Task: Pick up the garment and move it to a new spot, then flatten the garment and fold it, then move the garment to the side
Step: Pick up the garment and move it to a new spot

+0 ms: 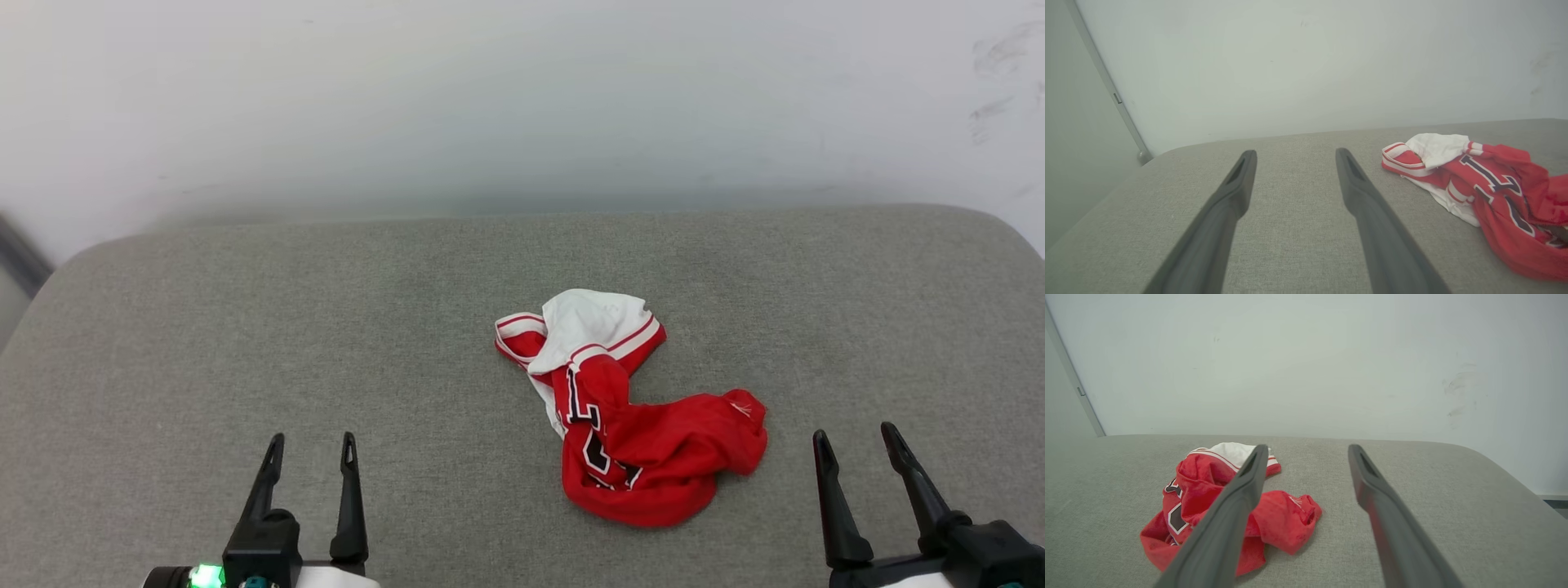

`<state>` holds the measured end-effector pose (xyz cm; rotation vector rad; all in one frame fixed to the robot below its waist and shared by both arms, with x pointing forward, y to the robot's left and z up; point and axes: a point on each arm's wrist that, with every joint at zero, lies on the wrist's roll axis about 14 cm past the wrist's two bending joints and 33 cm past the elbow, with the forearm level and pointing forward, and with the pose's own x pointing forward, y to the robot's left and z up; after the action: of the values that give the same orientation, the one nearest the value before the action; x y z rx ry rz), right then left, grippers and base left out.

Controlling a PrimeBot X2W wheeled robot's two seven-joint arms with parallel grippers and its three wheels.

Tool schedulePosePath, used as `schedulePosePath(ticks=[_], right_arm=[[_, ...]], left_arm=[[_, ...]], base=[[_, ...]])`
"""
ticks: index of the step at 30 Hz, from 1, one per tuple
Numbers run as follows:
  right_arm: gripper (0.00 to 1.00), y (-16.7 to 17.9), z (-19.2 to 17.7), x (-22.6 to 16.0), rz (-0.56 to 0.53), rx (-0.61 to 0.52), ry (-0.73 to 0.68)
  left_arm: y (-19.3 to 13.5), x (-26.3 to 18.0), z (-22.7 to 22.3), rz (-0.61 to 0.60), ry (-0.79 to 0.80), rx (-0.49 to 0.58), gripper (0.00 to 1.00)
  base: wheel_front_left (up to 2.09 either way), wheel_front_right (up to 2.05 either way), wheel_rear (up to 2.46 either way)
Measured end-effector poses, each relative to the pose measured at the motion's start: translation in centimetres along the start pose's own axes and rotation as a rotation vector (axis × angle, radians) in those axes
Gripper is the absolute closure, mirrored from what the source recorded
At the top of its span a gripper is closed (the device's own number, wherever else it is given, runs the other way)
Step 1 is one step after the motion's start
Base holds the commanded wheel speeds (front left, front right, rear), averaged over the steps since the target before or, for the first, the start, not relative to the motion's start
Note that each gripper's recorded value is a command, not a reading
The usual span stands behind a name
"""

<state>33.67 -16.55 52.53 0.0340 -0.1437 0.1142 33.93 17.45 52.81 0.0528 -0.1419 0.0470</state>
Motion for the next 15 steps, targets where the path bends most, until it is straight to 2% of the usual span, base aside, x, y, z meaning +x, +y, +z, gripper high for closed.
schedulePosePath(ticks=[15], right_arm=[[0.0,-0.08,-0.13,-0.87,-0.009,0.015,0.006]], left_arm=[[-0.18,-0.58,-0.65,-0.015,0.014,-0.01,0.0]], base=[[0.0,0.0,0.0]])
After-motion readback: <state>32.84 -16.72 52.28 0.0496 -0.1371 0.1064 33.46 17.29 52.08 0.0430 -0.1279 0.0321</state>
